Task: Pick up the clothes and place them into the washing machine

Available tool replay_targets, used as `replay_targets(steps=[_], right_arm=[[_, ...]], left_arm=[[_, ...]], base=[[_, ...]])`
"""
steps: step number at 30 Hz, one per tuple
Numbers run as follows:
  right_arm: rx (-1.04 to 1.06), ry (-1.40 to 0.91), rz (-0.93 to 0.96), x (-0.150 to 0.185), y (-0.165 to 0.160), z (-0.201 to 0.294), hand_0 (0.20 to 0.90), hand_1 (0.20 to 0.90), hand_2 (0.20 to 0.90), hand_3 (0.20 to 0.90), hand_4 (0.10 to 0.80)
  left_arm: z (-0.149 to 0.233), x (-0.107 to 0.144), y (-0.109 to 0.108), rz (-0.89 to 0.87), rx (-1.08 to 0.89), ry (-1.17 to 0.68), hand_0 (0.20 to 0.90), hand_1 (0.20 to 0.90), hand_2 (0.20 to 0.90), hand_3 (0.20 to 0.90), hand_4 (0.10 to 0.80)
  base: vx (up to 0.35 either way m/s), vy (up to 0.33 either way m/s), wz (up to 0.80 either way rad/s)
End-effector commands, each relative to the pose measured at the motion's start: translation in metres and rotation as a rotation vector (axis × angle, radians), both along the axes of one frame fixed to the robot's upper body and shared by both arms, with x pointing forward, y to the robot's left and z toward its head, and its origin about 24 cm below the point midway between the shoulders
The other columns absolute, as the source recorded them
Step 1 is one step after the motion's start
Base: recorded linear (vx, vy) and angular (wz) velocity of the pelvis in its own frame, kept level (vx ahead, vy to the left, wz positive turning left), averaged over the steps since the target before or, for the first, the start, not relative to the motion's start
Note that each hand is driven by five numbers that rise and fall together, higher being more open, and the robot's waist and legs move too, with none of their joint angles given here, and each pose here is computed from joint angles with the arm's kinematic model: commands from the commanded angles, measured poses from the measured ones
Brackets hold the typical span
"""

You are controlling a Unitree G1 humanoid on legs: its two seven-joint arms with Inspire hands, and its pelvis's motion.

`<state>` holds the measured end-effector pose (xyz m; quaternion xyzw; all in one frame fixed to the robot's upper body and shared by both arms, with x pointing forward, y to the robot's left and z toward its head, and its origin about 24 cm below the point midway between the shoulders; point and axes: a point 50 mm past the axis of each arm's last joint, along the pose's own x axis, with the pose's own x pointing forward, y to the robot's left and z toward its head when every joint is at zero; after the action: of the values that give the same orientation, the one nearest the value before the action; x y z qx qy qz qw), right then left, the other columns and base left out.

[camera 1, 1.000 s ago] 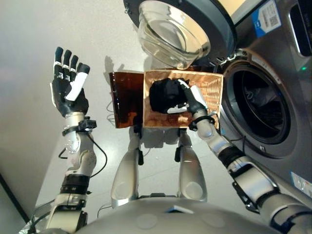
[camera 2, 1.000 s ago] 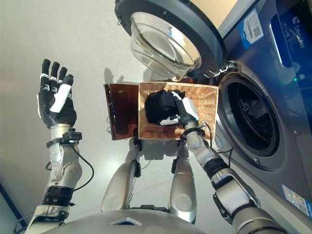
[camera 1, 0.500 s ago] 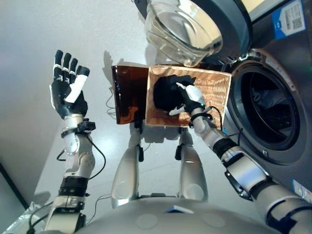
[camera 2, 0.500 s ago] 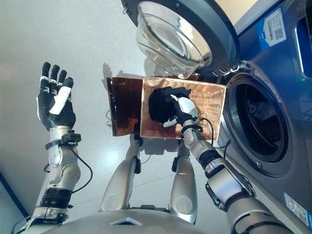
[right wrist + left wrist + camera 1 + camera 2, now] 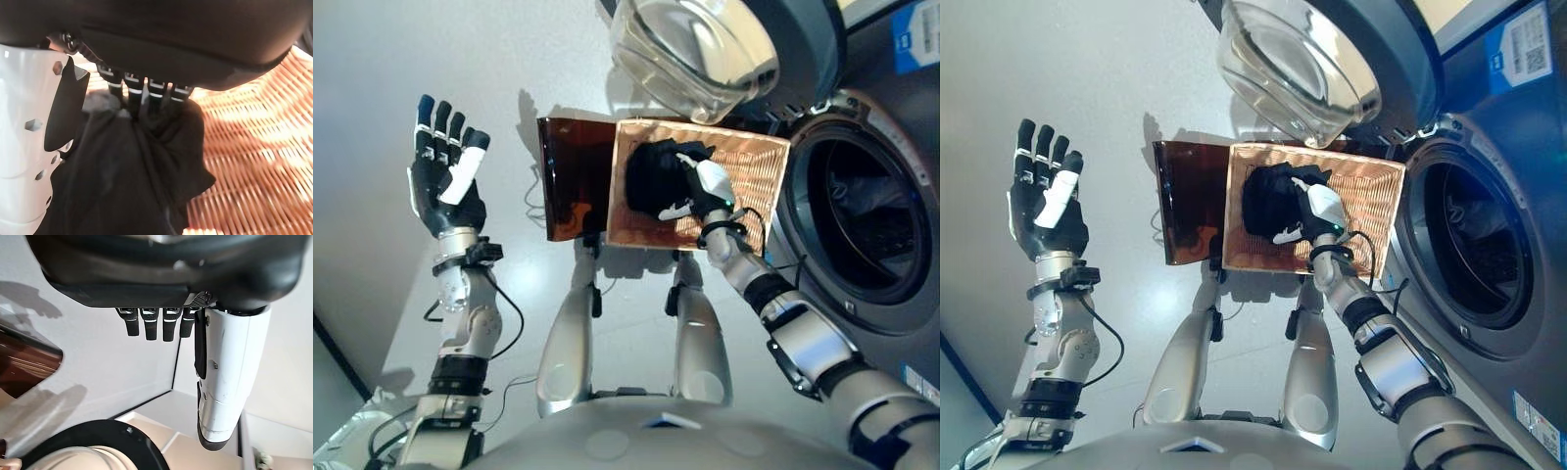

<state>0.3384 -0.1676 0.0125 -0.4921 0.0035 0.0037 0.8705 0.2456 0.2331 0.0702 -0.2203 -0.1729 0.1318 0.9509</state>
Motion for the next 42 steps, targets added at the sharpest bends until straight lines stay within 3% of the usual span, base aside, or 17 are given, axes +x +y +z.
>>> replay_targets(steps=[1,21,33,34,35,36,42], right_arm=[[-0.021,-0.082,-0.011,0.014,0.001,0.021,0.9,0.9,0.9,0.9,0.8],[-0.066,-0.267,-0.038,0.059,0.012,0.101,0.9,0.9,0.9,0.9,0.8],[-0.069,-0.199,0.021,0.058,0.019,0.093,0.9,0.9,0.9,0.9,0.8],[-0.074,-0.193,0.021,0.058,0.018,0.091,0.691,0.691,0.691,0.691,0.651],[-0.077,-0.191,0.025,0.058,0.018,0.09,0.398,0.398,0.398,0.398,0.441],[-0.082,-0.197,0.033,0.058,0.018,0.092,0.2,0.2,0.2,0.2,0.3],[-0.086,-0.2,0.044,0.056,0.019,0.09,0.2,0.2,0.2,0.2,0.3]], left_arm=[[0.053,-0.015,0.021,0.063,0.14,-0.238,0.9,0.9,0.9,0.9,0.8],[0.079,-0.02,0.021,0.049,0.171,-0.345,0.9,0.9,0.9,0.9,0.8],[0.08,-0.019,0.022,0.056,0.167,-0.351,0.9,0.9,0.9,0.9,0.8],[0.081,-0.019,0.023,0.059,0.171,-0.355,0.9,0.9,0.9,0.9,0.8],[0.08,-0.019,0.023,0.059,0.174,-0.352,0.9,0.9,0.9,0.9,0.8],[0.082,-0.019,0.024,0.063,0.176,-0.357,0.9,0.9,0.9,0.9,0.8],[0.081,-0.02,0.024,0.071,0.179,-0.352,0.9,0.9,0.9,0.9,0.8]], base=[[0.0,0.0,0.0],[-0.014,0.002,0.0],[0.0,0.0,0.0],[0.0,0.0,0.0],[0.0,0.0,0.0],[0.0,0.0,0.0],[0.0,0.0,0.0]])
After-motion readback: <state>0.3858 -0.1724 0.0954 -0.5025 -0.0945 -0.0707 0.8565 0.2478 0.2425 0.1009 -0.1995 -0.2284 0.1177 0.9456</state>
